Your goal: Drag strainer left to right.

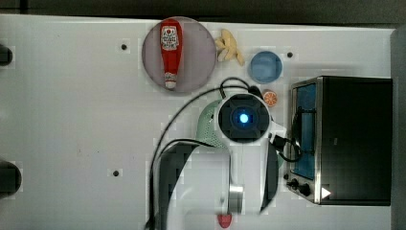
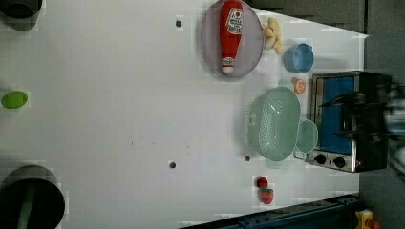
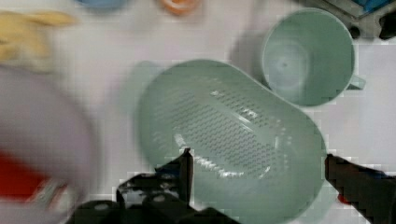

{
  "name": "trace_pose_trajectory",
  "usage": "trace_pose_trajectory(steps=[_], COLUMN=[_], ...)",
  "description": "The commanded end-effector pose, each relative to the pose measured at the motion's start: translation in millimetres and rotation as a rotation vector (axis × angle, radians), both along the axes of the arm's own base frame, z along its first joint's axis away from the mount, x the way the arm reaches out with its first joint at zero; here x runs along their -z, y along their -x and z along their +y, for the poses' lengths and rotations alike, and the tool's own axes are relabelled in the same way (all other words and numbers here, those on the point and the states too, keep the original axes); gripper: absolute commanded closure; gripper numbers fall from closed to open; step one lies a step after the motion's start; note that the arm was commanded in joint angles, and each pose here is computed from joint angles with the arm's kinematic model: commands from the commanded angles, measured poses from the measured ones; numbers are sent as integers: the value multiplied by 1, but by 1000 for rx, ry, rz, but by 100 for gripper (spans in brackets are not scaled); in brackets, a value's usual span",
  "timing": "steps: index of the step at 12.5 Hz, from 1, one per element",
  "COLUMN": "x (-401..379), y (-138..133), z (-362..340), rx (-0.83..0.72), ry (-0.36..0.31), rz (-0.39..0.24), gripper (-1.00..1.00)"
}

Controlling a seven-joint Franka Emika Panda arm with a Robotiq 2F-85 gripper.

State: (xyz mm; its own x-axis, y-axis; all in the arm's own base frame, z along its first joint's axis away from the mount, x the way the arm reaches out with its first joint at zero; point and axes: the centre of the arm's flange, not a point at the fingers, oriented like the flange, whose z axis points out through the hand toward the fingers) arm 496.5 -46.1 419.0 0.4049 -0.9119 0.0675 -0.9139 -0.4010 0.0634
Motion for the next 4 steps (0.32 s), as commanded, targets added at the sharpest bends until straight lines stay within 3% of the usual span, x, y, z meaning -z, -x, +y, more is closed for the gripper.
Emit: trace_pose_trajectory(steps=[1, 4], x=[-93, -156], y=[7, 23], z=[20, 17], rx=[-131, -299], ry=[-63, -75], rz=[-8, 14], gripper=[-100, -100])
